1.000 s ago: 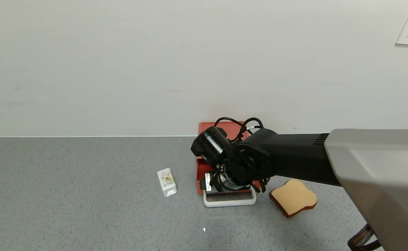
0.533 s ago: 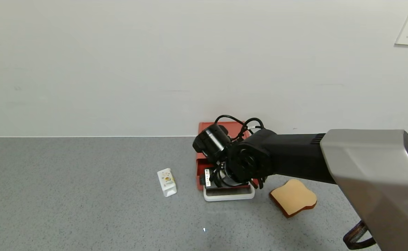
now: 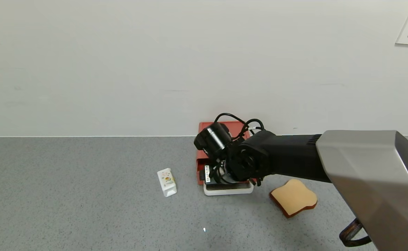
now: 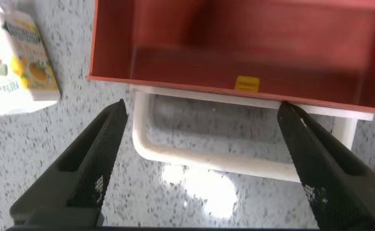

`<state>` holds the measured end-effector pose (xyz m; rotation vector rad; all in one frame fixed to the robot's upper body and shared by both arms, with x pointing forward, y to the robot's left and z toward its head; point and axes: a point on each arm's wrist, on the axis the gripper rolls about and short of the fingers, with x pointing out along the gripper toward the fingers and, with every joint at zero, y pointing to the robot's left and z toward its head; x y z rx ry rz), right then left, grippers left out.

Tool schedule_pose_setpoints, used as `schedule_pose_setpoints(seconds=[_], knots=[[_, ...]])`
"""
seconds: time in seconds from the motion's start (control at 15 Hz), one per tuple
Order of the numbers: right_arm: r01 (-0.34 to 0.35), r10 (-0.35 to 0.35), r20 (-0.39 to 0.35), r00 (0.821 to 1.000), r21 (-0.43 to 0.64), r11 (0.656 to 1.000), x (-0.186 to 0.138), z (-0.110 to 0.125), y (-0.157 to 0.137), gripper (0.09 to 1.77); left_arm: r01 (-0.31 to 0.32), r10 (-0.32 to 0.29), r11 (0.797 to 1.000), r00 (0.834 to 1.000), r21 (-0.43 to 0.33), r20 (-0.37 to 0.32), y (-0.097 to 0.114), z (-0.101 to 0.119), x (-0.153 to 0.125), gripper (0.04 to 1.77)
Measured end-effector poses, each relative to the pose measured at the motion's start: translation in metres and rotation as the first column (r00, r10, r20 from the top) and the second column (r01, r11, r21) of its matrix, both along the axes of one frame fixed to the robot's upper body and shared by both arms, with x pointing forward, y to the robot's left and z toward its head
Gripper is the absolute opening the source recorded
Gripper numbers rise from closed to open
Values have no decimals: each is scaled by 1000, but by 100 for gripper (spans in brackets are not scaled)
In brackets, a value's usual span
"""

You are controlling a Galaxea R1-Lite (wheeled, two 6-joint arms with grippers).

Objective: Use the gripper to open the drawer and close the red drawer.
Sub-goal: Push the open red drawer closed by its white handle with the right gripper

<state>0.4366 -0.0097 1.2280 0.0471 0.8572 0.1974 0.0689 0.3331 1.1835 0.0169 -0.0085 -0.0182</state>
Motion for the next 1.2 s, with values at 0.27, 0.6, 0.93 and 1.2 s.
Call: schedule_pose_setpoints(seconds=[0.27,0.6,0.93,1.2], knots=[[-6,6,21,1000,9,1000,3,-1,1,171,0,0,1000,1000,0,0,0,0,0,172],[-11,10,55,998,22,1000,10,-1,1,171,0,0,1000,1000,0,0,0,0,0,172],[-18,15,93,996,28,999,20,-4,-1,171,0,0,1000,1000,0,0,0,0,0,172],[-19,16,114,993,26,999,25,-7,-2,171,0,0,1000,1000,1,0,0,0,0,172]])
